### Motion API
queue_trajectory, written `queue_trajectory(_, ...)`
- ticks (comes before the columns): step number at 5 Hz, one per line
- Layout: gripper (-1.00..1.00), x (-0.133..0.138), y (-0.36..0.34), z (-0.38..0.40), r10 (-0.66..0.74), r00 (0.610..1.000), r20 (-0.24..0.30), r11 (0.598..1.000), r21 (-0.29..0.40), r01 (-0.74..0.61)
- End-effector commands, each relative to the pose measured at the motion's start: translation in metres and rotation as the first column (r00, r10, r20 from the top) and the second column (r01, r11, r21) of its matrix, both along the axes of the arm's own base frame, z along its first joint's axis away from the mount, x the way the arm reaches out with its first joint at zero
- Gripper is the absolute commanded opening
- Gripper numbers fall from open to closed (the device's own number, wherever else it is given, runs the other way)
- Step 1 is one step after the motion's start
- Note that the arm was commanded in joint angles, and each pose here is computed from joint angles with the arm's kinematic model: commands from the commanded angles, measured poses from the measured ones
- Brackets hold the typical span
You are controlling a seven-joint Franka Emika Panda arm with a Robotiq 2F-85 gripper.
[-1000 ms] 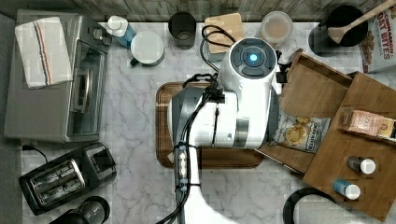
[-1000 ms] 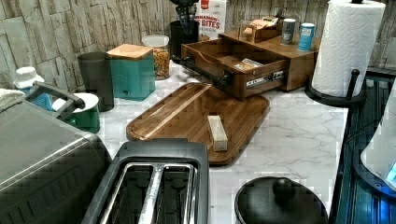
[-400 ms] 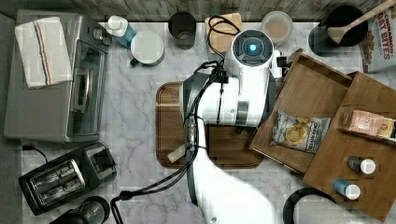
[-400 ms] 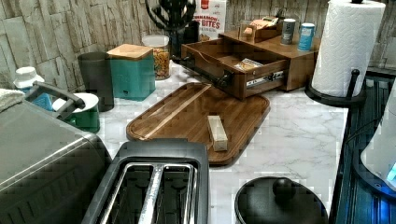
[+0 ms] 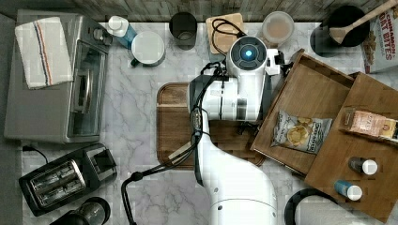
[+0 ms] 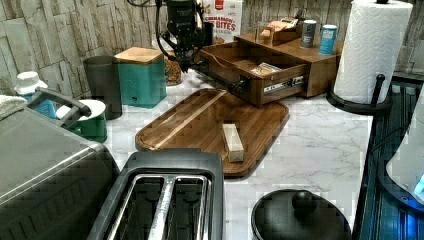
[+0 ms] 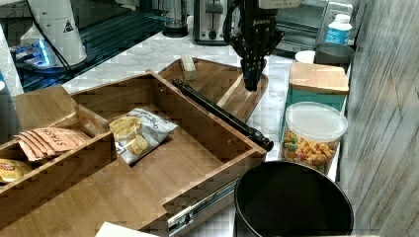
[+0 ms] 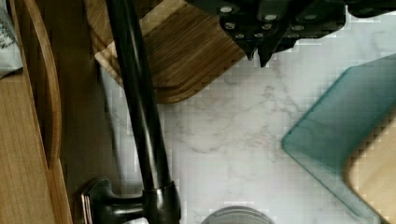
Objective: Close the drawer.
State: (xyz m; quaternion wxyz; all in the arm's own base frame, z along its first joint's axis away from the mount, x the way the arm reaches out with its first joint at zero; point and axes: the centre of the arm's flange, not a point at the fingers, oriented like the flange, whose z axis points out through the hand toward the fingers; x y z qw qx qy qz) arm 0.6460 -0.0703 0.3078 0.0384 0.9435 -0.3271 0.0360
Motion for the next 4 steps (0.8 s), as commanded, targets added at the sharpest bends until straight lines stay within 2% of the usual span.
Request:
queue_trajectory(1,-1.0,0.027,-0.026,0.037,0.163,0.983,0.082,0.986,-0.06,-0.158)
queue_trajectory(2,-1.0,0.04,-0.043,0.02,0.171,0.985,0.01,0.985,0.006,-0.171)
queue_trajectory(3,-1.0,0.043,-0.044,0.002,0.128,0.992,-0.017,0.991,0.026,-0.128)
queue_trajectory(4,-1.0,0.04,-0.042,-0.003,0.087,0.996,0.036,0.996,0.0,-0.087)
